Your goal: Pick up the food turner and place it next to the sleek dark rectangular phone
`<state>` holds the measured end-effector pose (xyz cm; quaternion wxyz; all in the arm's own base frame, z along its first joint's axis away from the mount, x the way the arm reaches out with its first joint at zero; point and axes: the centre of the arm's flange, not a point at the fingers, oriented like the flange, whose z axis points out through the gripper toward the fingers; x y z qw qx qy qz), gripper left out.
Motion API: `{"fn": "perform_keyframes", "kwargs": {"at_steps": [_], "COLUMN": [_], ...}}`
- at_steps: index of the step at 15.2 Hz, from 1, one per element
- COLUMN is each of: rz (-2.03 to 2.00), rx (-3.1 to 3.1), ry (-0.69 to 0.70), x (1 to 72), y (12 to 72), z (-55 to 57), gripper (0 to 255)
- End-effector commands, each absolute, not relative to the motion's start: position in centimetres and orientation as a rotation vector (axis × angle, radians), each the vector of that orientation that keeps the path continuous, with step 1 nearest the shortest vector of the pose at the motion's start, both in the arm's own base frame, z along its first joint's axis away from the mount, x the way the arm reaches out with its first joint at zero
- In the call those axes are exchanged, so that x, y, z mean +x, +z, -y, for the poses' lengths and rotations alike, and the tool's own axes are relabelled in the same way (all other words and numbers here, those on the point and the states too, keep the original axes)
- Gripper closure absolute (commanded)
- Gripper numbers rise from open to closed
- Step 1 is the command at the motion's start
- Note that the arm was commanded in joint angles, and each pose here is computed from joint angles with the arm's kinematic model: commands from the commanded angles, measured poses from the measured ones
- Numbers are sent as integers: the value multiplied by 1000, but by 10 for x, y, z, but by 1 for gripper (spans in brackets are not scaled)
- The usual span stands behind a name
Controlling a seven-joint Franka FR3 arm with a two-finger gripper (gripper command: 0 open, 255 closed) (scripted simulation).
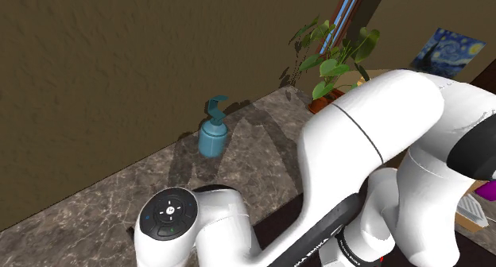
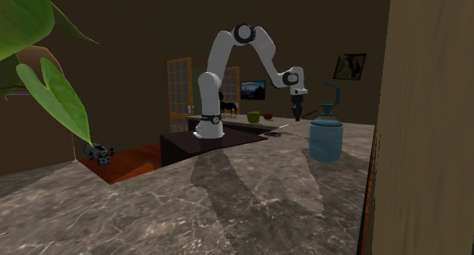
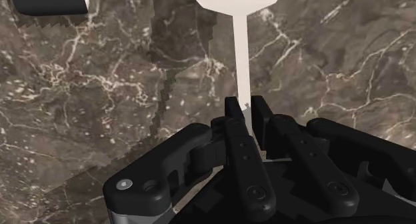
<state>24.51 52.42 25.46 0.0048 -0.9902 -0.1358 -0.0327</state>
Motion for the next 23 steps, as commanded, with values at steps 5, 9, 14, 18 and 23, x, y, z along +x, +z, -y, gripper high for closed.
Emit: {"fn": "perform_keyframes", "kwargs": {"at_steps": [5,9,14,18,23], "rz": [423,423,423,423,423], "rx": [-3102,-3102,-3102,-3102,-3102], "ry": [-103,-103,-103,-103,-103], "x": [242,242,242,242,242], "y": [226,205,184,184,184], "z": [-531,-531,-531,-531,-531], "gripper": [255,255,255,255,0]}}
